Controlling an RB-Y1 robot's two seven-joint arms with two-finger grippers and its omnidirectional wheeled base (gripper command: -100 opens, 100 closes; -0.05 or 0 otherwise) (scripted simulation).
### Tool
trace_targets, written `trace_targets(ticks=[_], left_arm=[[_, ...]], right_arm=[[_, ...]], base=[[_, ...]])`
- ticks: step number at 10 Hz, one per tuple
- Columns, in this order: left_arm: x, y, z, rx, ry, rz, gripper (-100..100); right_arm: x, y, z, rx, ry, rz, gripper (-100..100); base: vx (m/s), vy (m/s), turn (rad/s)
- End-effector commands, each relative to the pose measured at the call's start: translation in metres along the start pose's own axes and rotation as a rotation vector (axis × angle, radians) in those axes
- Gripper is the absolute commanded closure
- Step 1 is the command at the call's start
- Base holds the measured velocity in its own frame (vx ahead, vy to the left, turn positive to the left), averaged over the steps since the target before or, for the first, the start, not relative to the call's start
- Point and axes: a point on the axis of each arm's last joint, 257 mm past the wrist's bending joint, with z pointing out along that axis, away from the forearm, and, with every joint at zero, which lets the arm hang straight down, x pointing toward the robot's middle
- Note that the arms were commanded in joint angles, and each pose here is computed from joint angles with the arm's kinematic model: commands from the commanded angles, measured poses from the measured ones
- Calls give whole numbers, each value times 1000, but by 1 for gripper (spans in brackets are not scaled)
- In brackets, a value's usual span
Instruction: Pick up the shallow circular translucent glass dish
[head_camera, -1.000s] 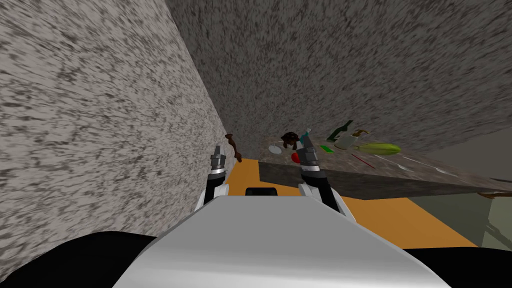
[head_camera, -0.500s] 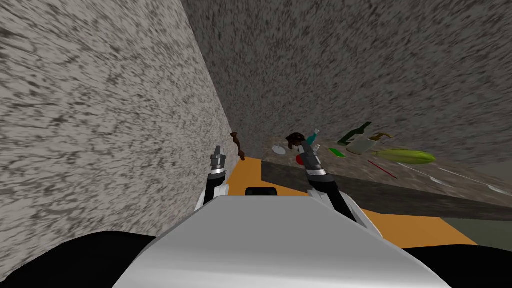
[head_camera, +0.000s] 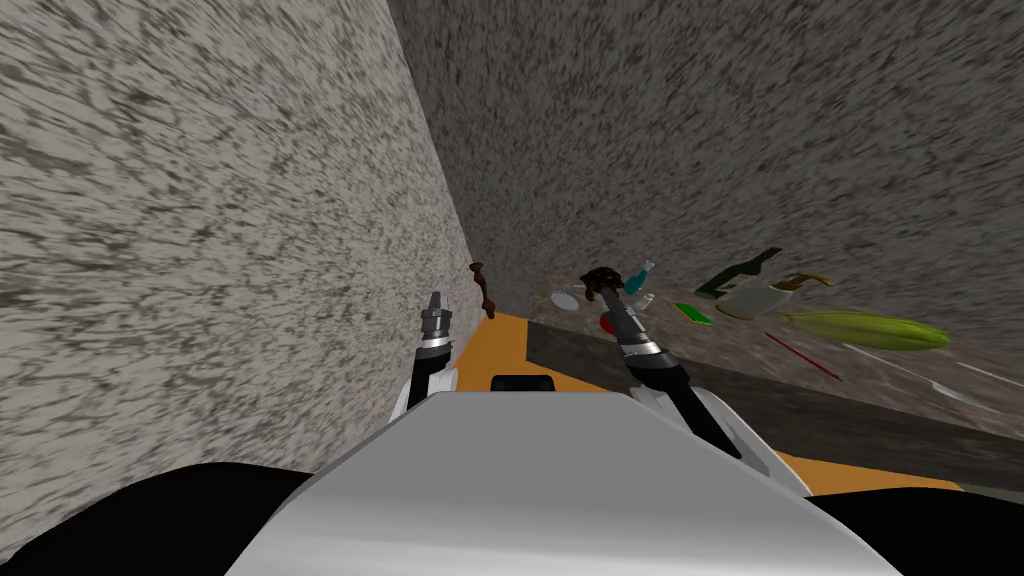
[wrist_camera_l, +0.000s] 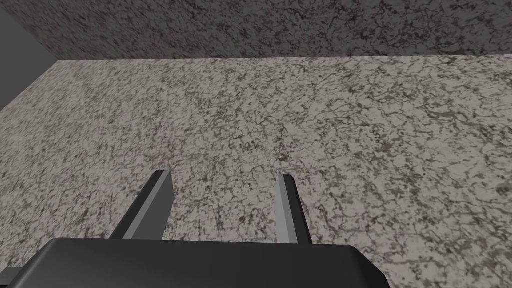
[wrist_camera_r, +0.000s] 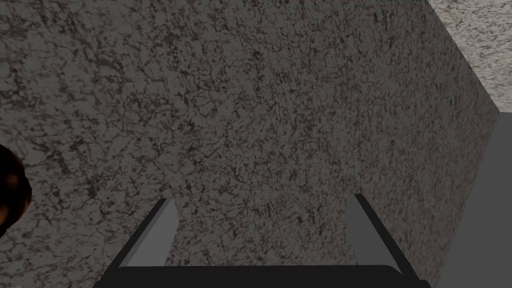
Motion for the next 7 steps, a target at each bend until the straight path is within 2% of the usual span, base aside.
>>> trace_targets(ticks=[1,6,7], left_arm=[[0,0,0,0,0,0,0],[0,0,0,0,0,0,0],[0,0,0,0,0,0,0]], right_arm=[[-1,-10,-9,27,43,-39,-100],[-2,-27,-23,70,140,-114,-100],[-4,-37,-31,97,174,-144,-100]], base=[[-19,2,214],[-18,4,149],[-18,7,219]])
